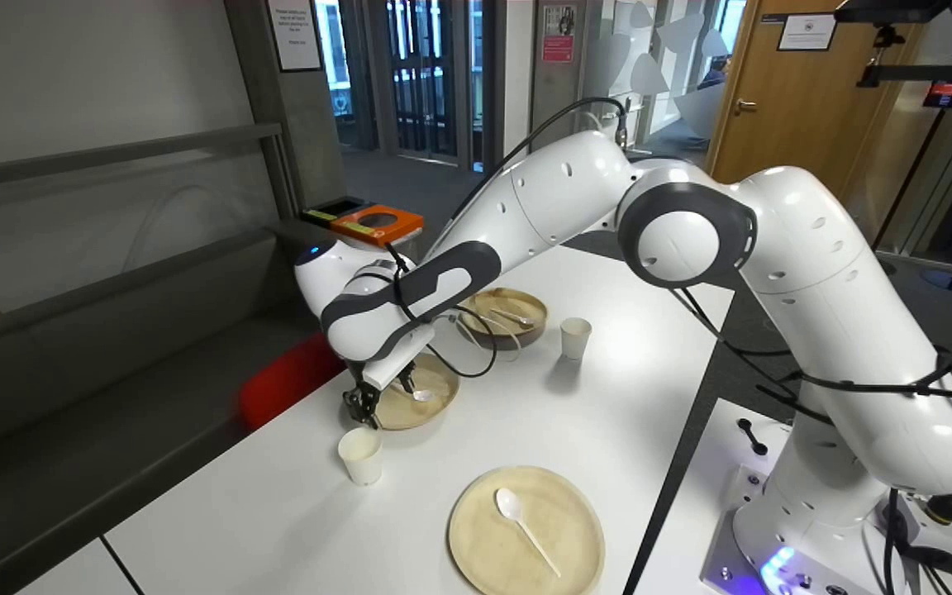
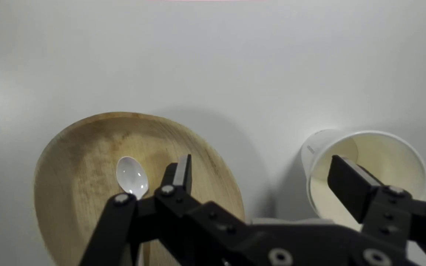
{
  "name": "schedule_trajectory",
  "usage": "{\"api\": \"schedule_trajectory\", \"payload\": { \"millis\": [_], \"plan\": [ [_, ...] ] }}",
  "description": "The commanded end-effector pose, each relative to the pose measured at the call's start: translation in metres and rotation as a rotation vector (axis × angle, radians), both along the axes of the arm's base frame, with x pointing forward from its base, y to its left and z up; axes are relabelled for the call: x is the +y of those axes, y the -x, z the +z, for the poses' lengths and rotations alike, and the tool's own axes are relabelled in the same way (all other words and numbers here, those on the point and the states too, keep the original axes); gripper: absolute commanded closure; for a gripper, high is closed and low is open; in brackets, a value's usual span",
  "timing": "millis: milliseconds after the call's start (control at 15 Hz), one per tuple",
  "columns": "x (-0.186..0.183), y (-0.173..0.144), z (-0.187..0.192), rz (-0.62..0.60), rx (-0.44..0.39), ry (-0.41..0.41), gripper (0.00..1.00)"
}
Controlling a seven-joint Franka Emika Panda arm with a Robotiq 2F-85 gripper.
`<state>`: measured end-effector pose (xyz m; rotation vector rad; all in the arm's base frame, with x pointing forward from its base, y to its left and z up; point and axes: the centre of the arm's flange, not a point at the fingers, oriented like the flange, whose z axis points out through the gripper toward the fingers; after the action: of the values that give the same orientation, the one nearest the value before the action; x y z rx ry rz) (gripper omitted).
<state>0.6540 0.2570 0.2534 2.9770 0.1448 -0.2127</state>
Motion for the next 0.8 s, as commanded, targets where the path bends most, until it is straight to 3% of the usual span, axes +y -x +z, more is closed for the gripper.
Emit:
{"api": "schedule_trajectory", "payload": {
  "millis": [0, 600, 667, 733],
  "plan": [
    [0.008, -0.011, 0.008, 0.048, 0.037, -0.056, 0.00],
    [0.014, -0.018, -0.013, 0.048, 0.060, -0.059, 0.01],
    [0.015, -0.018, -0.016, 0.048, 0.064, -0.058, 0.07],
    [0.015, -0.019, -0.019, 0.046, 0.065, -0.057, 0.20]
  ]
}}
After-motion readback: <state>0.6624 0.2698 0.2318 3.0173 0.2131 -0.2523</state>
